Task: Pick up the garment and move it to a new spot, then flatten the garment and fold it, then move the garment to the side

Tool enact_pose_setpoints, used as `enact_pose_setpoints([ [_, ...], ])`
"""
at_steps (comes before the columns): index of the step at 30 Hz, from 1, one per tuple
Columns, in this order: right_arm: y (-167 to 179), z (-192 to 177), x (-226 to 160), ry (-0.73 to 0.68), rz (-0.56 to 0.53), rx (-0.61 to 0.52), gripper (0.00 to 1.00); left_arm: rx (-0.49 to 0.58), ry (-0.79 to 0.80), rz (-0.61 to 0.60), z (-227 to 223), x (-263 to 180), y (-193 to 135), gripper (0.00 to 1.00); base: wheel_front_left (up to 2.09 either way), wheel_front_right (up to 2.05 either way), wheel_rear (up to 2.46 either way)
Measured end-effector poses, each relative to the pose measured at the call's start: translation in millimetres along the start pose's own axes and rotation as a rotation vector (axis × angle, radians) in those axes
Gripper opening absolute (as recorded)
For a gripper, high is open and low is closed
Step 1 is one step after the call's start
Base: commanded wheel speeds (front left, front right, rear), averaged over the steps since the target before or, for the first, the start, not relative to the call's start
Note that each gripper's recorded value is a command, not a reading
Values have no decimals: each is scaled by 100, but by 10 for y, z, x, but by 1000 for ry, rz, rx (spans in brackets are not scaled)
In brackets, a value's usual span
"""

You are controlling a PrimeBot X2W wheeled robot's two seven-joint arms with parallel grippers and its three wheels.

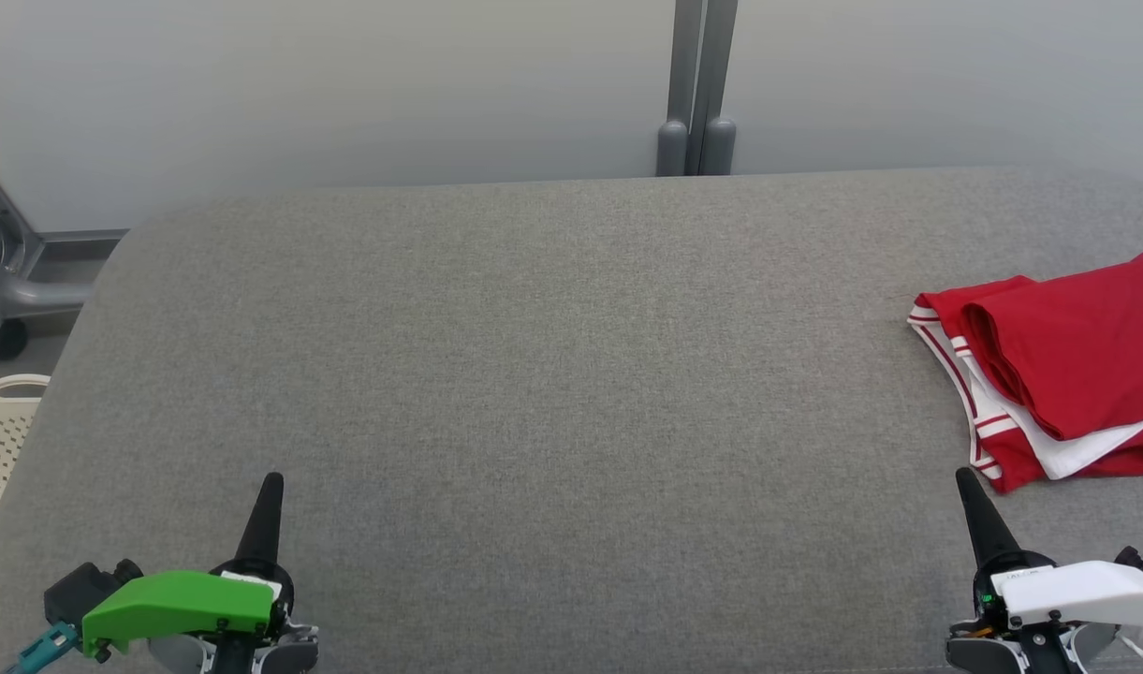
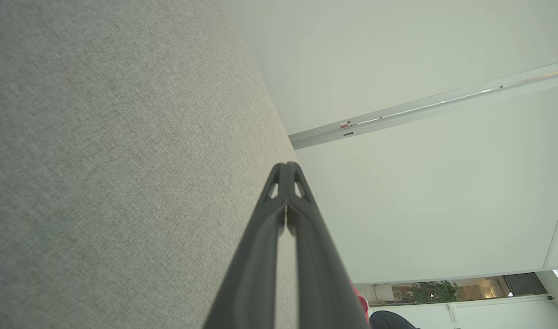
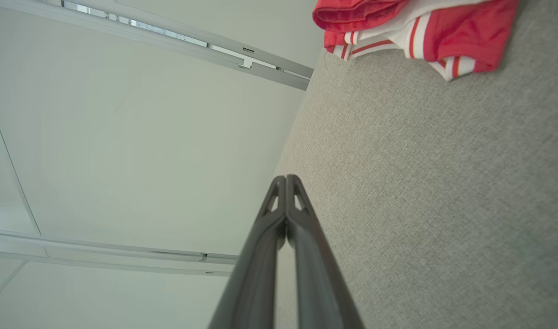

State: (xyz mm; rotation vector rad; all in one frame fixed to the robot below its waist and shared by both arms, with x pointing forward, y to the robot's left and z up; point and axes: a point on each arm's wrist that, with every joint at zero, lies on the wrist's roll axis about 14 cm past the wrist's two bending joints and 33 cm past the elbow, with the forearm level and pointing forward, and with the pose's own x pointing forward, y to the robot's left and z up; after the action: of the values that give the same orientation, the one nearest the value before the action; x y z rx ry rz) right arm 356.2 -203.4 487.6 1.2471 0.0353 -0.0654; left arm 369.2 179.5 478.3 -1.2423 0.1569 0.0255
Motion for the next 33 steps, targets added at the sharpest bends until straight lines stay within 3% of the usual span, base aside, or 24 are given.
enact_pose_setpoints([
  [33, 52, 160, 23, -47, 31, 248, 0, -250, -4, -86, 52, 129, -193, 0, 0, 0, 0],
])
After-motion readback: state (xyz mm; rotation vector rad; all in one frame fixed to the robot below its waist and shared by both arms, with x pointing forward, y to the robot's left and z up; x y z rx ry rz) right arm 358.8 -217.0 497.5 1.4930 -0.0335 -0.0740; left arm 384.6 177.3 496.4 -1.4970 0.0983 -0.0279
